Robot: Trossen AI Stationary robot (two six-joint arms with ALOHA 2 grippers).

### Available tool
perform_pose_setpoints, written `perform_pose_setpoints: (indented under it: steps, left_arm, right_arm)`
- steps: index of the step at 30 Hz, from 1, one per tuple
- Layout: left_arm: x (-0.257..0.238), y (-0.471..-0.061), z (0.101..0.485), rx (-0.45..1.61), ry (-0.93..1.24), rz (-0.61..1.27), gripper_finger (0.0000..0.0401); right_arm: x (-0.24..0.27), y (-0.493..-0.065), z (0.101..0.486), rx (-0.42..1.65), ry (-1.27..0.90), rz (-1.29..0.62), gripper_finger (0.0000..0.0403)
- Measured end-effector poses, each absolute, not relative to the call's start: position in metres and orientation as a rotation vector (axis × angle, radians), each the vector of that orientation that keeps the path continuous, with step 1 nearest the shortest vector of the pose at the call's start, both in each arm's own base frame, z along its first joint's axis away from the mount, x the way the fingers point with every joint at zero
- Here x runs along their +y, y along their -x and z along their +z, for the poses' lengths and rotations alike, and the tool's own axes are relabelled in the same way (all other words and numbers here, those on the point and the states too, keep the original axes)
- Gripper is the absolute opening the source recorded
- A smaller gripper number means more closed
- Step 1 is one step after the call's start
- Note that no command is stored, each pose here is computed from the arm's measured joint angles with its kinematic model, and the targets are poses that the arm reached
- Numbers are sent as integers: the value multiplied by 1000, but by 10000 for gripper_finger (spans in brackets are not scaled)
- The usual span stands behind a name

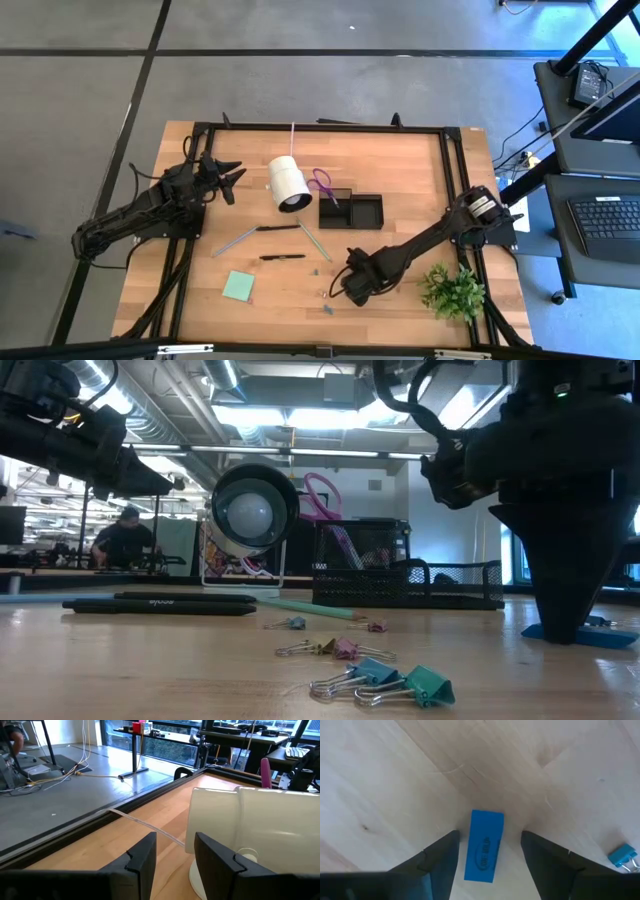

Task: Pick and place office supplies into organizer
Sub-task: Put the blue eraser into the black desk organizer

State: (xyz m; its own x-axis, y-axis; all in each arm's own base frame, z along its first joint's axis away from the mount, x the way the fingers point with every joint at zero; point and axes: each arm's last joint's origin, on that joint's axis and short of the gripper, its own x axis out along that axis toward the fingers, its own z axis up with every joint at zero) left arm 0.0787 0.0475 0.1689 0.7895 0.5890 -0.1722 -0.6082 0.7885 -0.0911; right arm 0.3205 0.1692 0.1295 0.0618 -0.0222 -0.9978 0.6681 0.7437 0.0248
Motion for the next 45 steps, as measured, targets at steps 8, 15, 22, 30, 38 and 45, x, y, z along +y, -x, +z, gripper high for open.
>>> perform_pose_setpoints:
  steps: [8, 15, 22, 30, 38, 45]
  left_arm:
    - [48, -79, 169, 138, 145, 647, 127]
    - [48, -79, 169, 137, 145, 647, 127]
    - [48, -79, 169, 137, 145, 647, 127]
    - [48, -79, 169, 137, 145, 647, 127]
    - [48, -79, 169, 137, 145, 647, 127]
    - [47, -79, 169, 137, 145, 644, 127]
  right_arm:
    - [169, -321, 130, 1428, -571, -574, 204]
    - [168, -320, 130, 1432, -570, -577, 156]
    - [168, -320, 130, 1431, -566, -576, 121]
    - [168, -321, 130, 1430, -567, -577, 91]
    - [167, -327, 150, 1467, -452, -560, 79]
    - [151, -340, 187, 1482, -330, -581, 79]
